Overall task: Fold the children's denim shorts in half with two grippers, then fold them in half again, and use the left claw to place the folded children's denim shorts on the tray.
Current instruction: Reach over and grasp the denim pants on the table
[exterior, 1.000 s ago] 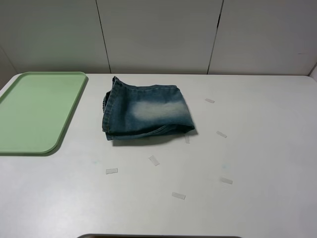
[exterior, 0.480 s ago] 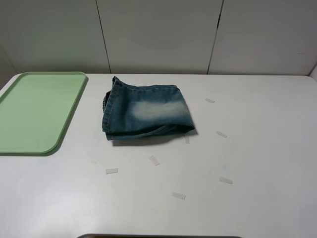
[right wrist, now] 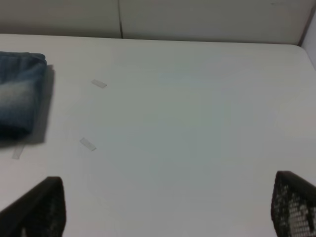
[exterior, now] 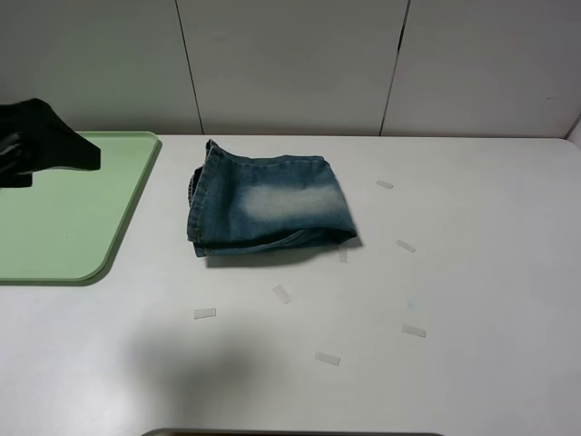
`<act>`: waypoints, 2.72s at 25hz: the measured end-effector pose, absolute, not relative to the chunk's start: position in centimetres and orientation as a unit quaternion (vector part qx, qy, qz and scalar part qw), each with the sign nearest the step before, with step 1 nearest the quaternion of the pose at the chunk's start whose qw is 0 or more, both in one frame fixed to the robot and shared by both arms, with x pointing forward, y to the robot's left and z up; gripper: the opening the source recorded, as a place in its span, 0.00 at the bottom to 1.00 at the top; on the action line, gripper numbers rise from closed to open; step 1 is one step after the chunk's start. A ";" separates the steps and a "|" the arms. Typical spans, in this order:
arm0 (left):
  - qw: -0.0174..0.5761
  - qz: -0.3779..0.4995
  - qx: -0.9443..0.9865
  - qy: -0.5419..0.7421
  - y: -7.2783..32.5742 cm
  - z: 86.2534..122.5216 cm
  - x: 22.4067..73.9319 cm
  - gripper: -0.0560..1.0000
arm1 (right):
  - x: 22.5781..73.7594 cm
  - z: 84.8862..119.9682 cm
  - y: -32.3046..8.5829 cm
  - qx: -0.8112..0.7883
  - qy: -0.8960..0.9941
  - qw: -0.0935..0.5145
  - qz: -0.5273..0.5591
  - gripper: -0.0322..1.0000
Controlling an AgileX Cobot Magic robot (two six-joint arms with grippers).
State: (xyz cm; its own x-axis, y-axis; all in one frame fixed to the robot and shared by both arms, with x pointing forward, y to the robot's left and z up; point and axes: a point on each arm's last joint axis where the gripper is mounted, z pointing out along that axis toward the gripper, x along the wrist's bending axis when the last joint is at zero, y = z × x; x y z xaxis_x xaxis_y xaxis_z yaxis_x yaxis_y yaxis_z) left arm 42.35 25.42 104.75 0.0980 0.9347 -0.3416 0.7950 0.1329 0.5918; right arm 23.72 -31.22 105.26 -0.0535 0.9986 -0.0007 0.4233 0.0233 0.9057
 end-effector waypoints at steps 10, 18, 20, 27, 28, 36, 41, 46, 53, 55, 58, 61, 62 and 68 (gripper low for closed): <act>0.316 0.087 0.648 0.688 25.2 100.8 46.3 0.85 | 23.7 105.3 -31.2 0.580 0.613 0.370 0.389 0.64; 0.297 0.092 0.659 0.685 25.2 98.6 48.0 0.85 | 23.7 105.3 -31.2 0.580 0.613 0.370 0.389 0.64; 0.297 0.093 0.659 0.685 25.1 98.0 48.5 0.85 | 23.7 105.3 -31.2 0.580 0.613 0.370 0.389 0.64; 0.287 0.069 0.658 0.692 24.7 94.6 50.1 0.85 | 23.7 105.3 -31.2 0.580 0.612 0.370 0.389 0.64; 0.284 0.063 0.660 0.692 24.6 94.1 50.3 0.84 | 23.7 105.3 -31.2 0.580 0.612 0.370 0.389 0.64; 0.287 0.036 0.669 0.684 23.9 91.8 51.6 0.84 | 23.7 105.3 -31.2 0.580 0.612 0.370 0.389 0.64; 0.316 0.040 0.667 0.674 23.4 92.8 53.1 0.83 | 23.7 105.3 -31.2 0.580 0.612 0.370 0.389 0.64; 0.334 0.050 0.665 0.667 23.2 93.8 54.2 0.83 | 23.7 105.3 -31.2 0.580 0.612 0.370 0.389 0.64; 0.341 0.063 0.660 0.666 23.3 94.0 54.5 0.83 | 23.7 105.3 -31.2 0.580 0.612 0.370 0.389 0.64; 0.341 0.058 0.659 0.667 23.2 93.7 54.7 0.83 | 23.7 105.3 -31.2 0.580 0.612 0.370 0.389 0.64; 0.337 0.032 0.665 0.666 22.8 92.5 55.2 0.83 | 23.7 105.3 -31.2 0.580 0.612 0.370 0.389 0.64; 0.335 0.001 0.668 0.664 22.3 91.4 56.0 0.83 | 23.7 105.3 -31.2 0.580 0.612 0.370 0.389 0.64; 0.335 -0.006 0.670 0.663 22.1 91.3 56.2 0.83 | 23.7 105.3 -31.2 0.580 0.612 0.370 0.389 0.64; 0.328 -0.015 0.668 0.668 22.1 90.4 56.5 0.83 | 23.7 105.3 -31.2 0.580 0.612 0.370 0.389 0.64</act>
State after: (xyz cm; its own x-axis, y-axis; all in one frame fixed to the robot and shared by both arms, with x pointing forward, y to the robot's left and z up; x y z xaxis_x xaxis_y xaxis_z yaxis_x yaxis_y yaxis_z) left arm 56.48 22.06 90.44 0.1084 0.8825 -0.4576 0.9017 0.1066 0.4190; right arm 23.72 -31.24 105.26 -0.0525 0.9986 -0.0022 0.4230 0.0243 0.9058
